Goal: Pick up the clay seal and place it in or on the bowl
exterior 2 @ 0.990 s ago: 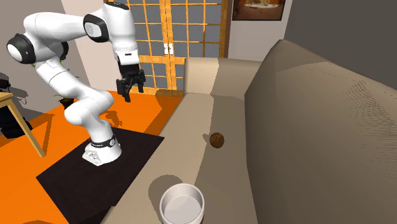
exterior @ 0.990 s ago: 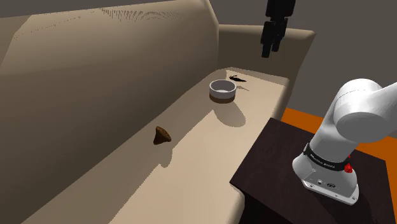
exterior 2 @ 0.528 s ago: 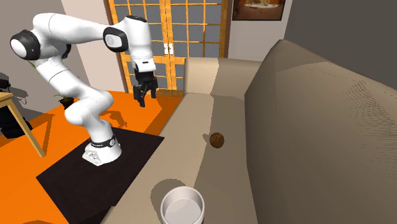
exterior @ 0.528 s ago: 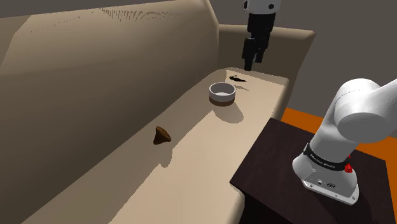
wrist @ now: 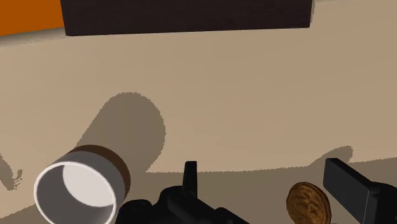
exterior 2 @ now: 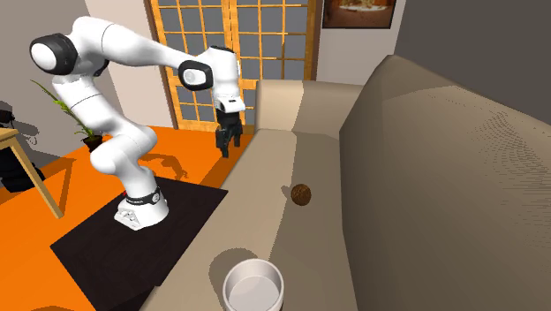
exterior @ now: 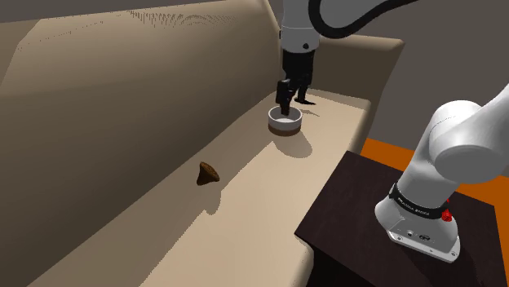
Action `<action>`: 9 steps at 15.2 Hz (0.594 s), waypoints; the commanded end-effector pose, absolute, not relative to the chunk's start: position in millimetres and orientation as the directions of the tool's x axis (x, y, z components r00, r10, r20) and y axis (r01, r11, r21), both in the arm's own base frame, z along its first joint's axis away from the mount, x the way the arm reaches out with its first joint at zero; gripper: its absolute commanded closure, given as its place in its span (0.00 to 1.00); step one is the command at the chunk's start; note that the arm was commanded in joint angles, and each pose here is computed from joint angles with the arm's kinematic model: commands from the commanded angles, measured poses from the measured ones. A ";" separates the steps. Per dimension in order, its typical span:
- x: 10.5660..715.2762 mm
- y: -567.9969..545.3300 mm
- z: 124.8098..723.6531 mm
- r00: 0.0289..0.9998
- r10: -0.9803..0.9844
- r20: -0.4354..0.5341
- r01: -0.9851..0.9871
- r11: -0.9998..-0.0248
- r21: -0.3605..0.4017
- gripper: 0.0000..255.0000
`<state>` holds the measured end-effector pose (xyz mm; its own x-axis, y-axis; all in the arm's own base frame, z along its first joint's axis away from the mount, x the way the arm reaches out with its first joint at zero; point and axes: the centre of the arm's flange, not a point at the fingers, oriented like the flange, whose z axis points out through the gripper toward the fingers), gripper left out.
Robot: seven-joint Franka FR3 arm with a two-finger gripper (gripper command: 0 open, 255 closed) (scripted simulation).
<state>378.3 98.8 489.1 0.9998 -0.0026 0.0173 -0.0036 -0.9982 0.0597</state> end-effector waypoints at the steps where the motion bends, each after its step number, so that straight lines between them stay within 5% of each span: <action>1: 390.4 118.7 473.0 1.000 0.002 0.031 0.000 -0.997 0.074 0.00; 9: 444.0 186.6 407.9 0.997 0.023 0.077 0.012 -0.990 0.139 0.00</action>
<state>436.7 179.6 415.8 0.9973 0.0202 0.0700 0.0108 -0.9912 0.1322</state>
